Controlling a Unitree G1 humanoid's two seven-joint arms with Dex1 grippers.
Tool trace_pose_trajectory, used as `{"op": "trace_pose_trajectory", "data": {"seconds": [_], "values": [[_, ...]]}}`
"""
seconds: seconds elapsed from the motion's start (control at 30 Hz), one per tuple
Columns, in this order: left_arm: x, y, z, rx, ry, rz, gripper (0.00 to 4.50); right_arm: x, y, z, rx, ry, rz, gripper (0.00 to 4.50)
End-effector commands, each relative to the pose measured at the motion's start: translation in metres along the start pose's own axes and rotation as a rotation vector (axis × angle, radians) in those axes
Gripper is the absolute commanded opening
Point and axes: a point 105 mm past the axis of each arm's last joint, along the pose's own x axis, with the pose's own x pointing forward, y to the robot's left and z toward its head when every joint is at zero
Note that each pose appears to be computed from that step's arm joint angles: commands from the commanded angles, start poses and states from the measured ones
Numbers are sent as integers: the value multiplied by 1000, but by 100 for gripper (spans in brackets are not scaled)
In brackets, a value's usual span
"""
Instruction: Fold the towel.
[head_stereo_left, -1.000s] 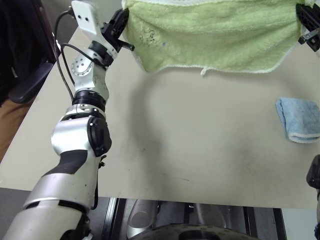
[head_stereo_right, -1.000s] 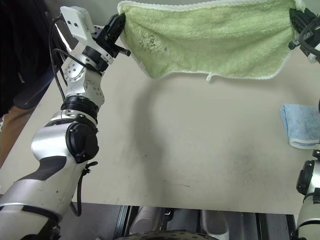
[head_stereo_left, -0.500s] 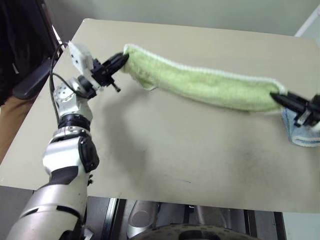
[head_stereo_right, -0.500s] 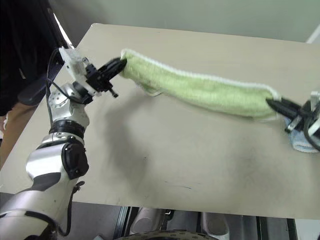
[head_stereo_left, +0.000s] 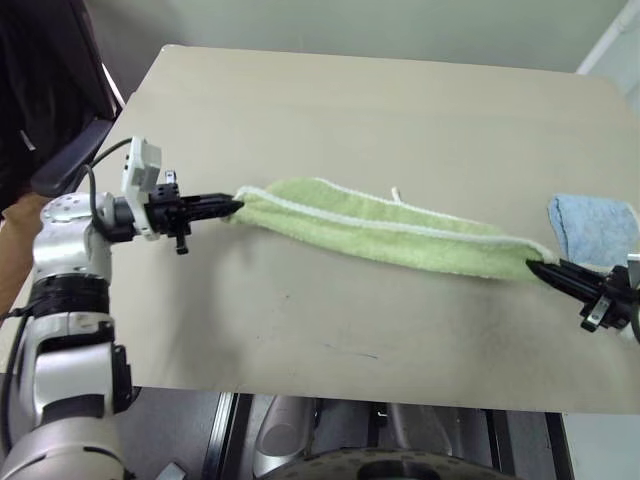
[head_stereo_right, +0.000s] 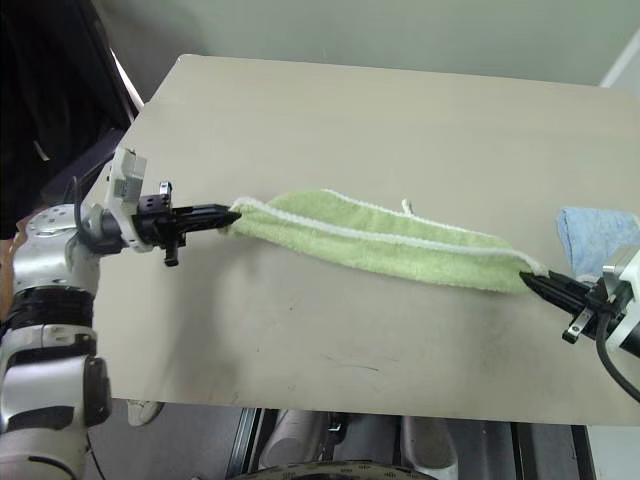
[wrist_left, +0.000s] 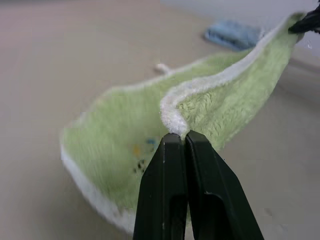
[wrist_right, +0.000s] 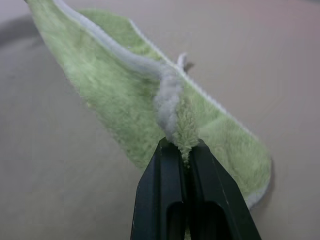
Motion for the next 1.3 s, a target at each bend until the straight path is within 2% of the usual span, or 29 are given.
{"op": "trace_pose_trajectory", "data": {"seconds": [0.03, 0.3, 0.43, 0.67, 0.9, 1.3], "values": [[-12, -12, 5, -14, 8, -45, 5, -9, 7, -2, -36, 51, 4, 0], [-28, -29, -27, -97, 85, -19, 5, -20, 29, -24, 20, 153, 76, 0], [-25, -19, -26, -72, 54, 24, 5, -19, 20, -24, -3, 158, 60, 0], [-2, 24, -17, 90, -87, 221, 5, -4, -8, -21, -29, 127, 18, 0], [18, 33, -33, 49, -99, 212, 5, 18, -28, -27, -9, 142, -4, 0], [32, 47, -34, 118, -76, 263, 5, 37, -38, -34, 9, 132, -15, 0]]}}
